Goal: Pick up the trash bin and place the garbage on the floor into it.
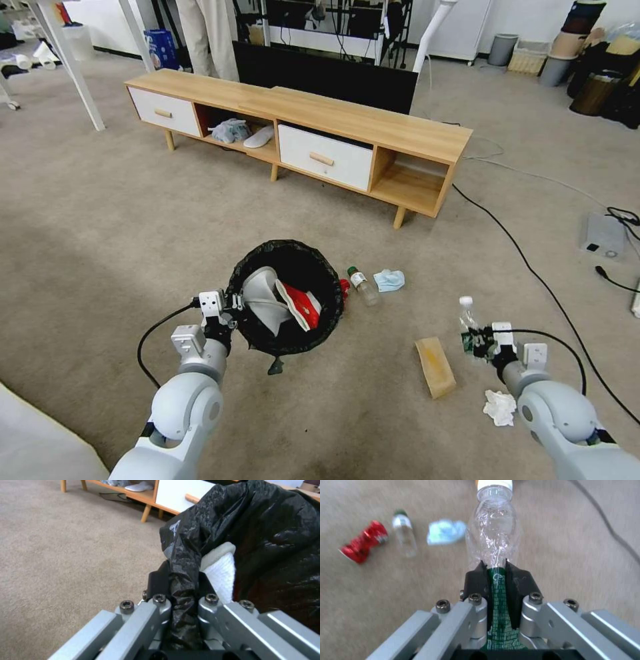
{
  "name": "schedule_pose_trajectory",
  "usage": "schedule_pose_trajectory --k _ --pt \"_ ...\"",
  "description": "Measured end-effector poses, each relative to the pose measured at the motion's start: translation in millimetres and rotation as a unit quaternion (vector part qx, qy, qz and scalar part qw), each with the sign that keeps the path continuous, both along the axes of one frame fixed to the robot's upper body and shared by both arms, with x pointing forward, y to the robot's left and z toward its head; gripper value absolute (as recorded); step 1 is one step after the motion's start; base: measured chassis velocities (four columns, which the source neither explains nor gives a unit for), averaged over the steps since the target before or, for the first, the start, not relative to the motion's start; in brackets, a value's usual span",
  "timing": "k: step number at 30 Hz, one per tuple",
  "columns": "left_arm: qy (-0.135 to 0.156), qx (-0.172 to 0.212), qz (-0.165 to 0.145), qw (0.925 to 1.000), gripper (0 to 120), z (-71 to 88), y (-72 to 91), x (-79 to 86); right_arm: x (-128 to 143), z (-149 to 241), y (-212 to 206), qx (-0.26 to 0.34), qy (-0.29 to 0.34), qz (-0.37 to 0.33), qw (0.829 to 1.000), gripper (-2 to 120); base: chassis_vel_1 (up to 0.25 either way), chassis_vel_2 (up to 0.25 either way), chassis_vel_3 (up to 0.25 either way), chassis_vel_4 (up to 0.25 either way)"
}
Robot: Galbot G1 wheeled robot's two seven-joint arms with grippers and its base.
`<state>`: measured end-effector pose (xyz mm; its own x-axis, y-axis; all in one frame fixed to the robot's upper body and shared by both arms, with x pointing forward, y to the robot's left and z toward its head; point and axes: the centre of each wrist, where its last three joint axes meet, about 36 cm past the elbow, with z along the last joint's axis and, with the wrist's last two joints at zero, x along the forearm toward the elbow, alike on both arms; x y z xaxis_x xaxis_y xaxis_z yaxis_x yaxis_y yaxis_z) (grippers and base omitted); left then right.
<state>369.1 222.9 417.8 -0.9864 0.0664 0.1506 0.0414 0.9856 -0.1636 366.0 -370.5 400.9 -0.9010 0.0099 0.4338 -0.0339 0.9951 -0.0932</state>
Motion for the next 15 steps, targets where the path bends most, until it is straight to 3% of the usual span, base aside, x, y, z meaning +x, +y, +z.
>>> schedule_pose_trajectory --k 7,9,13,15 --pt "0.010 0.000 -0.005 0.9999 4 -1.4 -3.1 -3.8 -5.3 43.8 5.7 -0.010 -0.092 0.064 0.994 9 0.000 0.000 0.000 0.000" --pt "0.019 -0.003 -0.012 0.9997 4 -2.7 -6.2 -5.1 -6.9 66.5 10.0 -0.006 -0.147 0.127 0.981 9 0.000 0.000 0.000 0.000" --pt "0.027 -0.008 -0.017 0.9994 4 -3.5 -9.0 -5.9 -6.0 73.3 10.4 -0.002 -0.177 0.170 0.969 9 0.000 0.000 0.000 0.000" --pt "0.042 -0.015 -0.028 0.9986 4 -4.7 -13.4 -8.0 -1.0 75.5 6.6 0.006 -0.218 0.230 0.948 9 0.000 0.000 0.000 0.000"
